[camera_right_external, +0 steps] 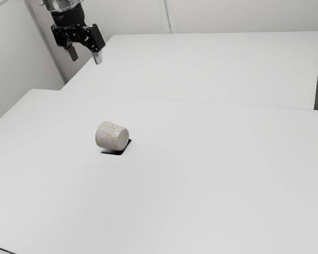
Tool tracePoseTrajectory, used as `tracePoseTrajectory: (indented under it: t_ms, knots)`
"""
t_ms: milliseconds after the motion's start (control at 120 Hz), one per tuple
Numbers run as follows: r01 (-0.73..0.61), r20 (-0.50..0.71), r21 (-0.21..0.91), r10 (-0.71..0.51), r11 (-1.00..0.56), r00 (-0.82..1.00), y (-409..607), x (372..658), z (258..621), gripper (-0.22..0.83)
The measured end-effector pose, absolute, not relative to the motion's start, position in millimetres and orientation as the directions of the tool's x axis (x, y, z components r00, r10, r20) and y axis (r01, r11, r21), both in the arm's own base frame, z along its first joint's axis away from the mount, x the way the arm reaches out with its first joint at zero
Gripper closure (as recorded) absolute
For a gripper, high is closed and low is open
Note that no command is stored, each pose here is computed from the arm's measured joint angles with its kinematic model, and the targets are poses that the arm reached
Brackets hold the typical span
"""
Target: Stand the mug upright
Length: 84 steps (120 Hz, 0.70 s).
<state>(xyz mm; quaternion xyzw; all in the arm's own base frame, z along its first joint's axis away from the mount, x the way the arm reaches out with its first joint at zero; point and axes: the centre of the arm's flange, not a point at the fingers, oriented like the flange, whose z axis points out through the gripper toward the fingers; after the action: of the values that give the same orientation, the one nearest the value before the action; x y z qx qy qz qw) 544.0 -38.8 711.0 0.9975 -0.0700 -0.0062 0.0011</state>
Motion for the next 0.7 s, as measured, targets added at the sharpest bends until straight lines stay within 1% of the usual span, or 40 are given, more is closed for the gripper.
tracePoseTrajectory:
  t_ms: [200,292,408,475,542,625,700]
  knots:
    - [-0.084,-0.084,0.051,-0.088,-0.995,0.993,-3.7,557.8,656.3,0.00]
    - [-0.028,-0.133,0.092,-0.040,-0.995,0.990,23.1,564.7,612.6,0.00]
    - [0.096,-0.186,0.208,0.057,-0.973,0.981,91.0,563.7,544.6,0.00]
    - [0.153,-0.179,0.275,0.106,-0.949,0.978,128.7,565.7,517.6,0.00]
    - [0.165,-0.159,0.344,0.116,-0.924,0.980,143.2,576.3,493.3,0.00]
    - [0.159,-0.121,0.414,0.118,-0.896,0.986,153.1,589.4,472.5,0.00]
    - [0.133,-0.083,0.450,0.107,-0.883,0.991,156.2,597.7,464.7,0.00]
